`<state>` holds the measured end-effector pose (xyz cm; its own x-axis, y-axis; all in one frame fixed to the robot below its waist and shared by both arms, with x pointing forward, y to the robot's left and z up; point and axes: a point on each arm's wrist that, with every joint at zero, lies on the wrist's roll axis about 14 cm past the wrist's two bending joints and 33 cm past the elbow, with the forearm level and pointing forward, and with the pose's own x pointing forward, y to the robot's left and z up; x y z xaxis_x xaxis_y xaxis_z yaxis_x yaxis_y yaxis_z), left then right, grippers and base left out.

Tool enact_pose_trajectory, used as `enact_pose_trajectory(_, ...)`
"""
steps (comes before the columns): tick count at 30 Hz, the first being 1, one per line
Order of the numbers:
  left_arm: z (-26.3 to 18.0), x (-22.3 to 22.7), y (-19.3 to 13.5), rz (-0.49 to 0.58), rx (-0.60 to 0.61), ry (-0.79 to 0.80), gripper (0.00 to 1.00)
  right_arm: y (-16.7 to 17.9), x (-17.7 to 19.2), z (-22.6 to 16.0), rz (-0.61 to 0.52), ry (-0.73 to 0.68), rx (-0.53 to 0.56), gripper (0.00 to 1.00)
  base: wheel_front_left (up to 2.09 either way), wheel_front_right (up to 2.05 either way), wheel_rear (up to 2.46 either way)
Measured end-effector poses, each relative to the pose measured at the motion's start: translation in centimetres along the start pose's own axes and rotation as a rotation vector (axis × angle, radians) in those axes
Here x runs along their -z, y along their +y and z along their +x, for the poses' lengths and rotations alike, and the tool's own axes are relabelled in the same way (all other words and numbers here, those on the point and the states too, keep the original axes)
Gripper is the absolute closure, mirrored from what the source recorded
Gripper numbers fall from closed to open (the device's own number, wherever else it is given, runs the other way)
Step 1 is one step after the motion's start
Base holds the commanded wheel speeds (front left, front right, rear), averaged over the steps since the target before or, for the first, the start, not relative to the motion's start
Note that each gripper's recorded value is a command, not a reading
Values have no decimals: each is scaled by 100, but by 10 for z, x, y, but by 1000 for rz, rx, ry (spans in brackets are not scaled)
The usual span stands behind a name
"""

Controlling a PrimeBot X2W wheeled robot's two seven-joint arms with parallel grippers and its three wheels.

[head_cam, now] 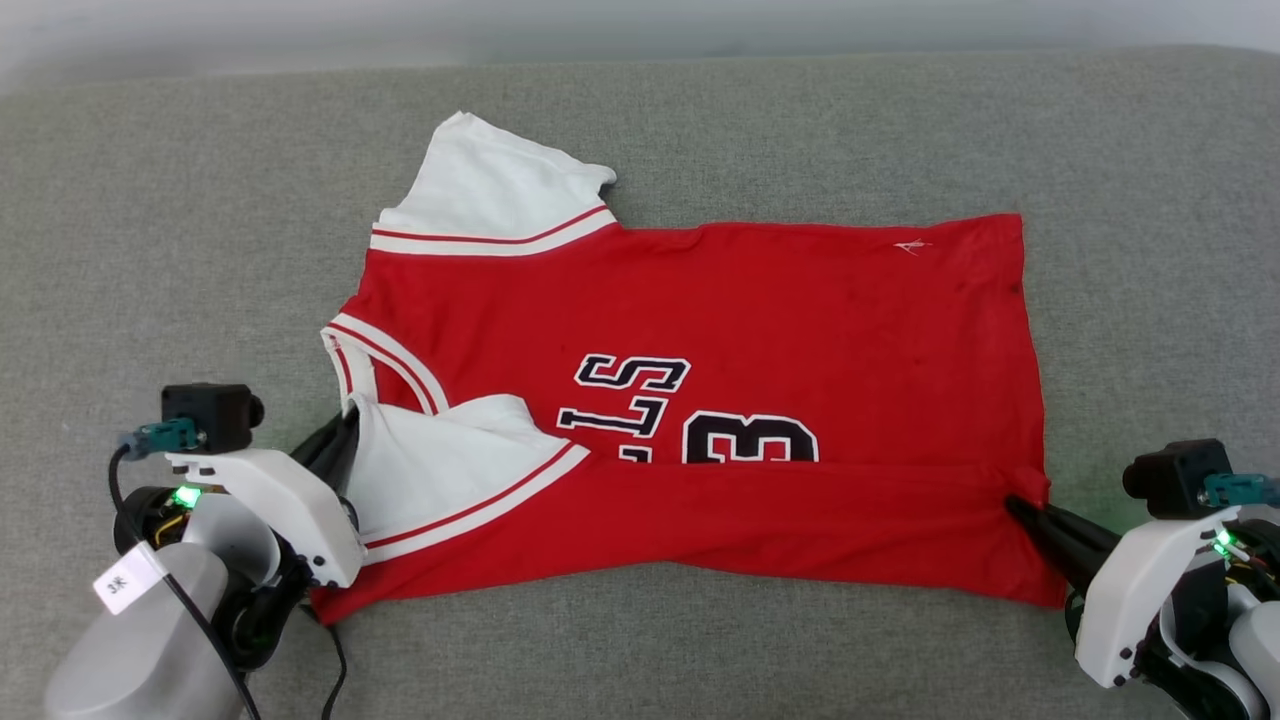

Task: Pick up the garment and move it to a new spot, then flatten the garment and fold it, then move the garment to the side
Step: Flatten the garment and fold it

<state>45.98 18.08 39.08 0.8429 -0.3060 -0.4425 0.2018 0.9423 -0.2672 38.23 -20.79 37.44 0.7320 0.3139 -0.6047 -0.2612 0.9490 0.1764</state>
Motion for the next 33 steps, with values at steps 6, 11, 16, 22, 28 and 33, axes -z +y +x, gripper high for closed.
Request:
enact_pose_trajectory(6, 1, 8, 0, 2, -5, 13, 100, 0, 0, 4, 17, -3, -1, 100, 0, 0, 0)
enact_pose_trajectory(11, -10, -10, 2, 45, -10, -32, 0, 5, -19, -3, 26, -88, -8, 0, 0, 0, 0)
enact_pose_trajectory(16, -28, -41, 8, 154, -8, -56, 0, 5, -43, -17, 10, -175, -8, 0, 0, 0, 0)
enact_pose_trajectory(22, -43, -51, -3, 218, 39, 63, 0, 10, -56, -27, -25, -208, -16, 0, 0, 0, 0)
enact_pose_trajectory(28, -62, -39, -14, 264, 72, 332, 0, 17, -63, -33, -38, -219, -21, 0, 0, 0, 0)
enact_pose_trajectory(33, -69, -19, -21, 293, 87, 485, 0, 19, -63, -35, -43, -215, -18, 0, 0, 0, 0)
